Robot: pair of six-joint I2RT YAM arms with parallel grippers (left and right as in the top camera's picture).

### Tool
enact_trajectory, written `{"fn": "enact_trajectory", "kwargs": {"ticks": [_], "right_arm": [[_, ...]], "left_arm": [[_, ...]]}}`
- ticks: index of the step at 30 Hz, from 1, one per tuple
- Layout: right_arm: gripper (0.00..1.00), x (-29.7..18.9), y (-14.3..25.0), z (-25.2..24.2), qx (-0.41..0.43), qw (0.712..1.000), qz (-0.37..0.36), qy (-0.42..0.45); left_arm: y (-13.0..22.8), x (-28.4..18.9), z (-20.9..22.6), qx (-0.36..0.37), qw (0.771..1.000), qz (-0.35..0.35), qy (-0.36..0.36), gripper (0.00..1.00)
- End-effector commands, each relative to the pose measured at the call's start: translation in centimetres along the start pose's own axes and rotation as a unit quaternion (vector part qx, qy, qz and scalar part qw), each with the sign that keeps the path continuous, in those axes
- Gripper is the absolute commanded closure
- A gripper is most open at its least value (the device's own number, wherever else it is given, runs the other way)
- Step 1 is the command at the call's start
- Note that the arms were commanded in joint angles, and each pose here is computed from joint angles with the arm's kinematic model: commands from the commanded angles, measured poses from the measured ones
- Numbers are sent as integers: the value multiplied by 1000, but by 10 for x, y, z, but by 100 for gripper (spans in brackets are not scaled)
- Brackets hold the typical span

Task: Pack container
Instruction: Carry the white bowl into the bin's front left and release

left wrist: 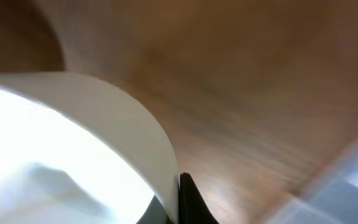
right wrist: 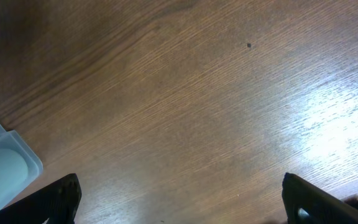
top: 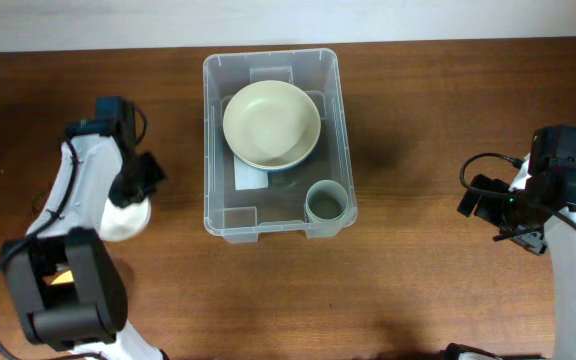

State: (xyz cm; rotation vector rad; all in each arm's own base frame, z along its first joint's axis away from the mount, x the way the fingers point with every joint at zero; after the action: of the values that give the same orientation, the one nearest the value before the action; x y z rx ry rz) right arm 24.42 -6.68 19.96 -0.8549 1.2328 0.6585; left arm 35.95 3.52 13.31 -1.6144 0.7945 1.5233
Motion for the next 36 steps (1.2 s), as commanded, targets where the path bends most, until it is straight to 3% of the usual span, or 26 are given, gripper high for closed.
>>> {"fn": "enact_trajectory", "kwargs": {"ticks": [1, 6, 11, 18, 25, 36], "right_arm": [[1, -6, -3, 3, -6, 1000, -10, -6], [1, -6, -3, 3, -5, 1000, -10, -7], [1, -6, -3, 3, -6, 1000, -10, -7], [1, -6, -3, 3, -5, 1000, -10, -7], [1, -6, -2, 3, -5, 1000, -8, -6], [1, -6, -2, 3, -5, 1000, -8, -6]], "left_arm": [[-8, -86, -33, 49, 992, -97, 64, 100], [18, -167, -86, 124, 967, -178, 135, 99], [64, -182, -137, 208, 946, -181, 171, 99], [122, -140, -193, 302, 934, -116, 150, 99], [128, -76, -204, 234, 968, -35, 89, 99], [135, -2, -211, 231, 971, 54, 33, 99]]}}
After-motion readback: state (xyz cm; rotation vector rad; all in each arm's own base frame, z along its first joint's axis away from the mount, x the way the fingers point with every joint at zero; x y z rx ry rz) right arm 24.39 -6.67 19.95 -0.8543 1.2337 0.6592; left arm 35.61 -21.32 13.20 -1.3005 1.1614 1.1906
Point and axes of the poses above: each gripper's point midway between its finger pads, its own x axis out along the fingers, its own z axis along the line the jaws close on, y = z × x, the point moved 4 cm from there along -x, back along the fingers
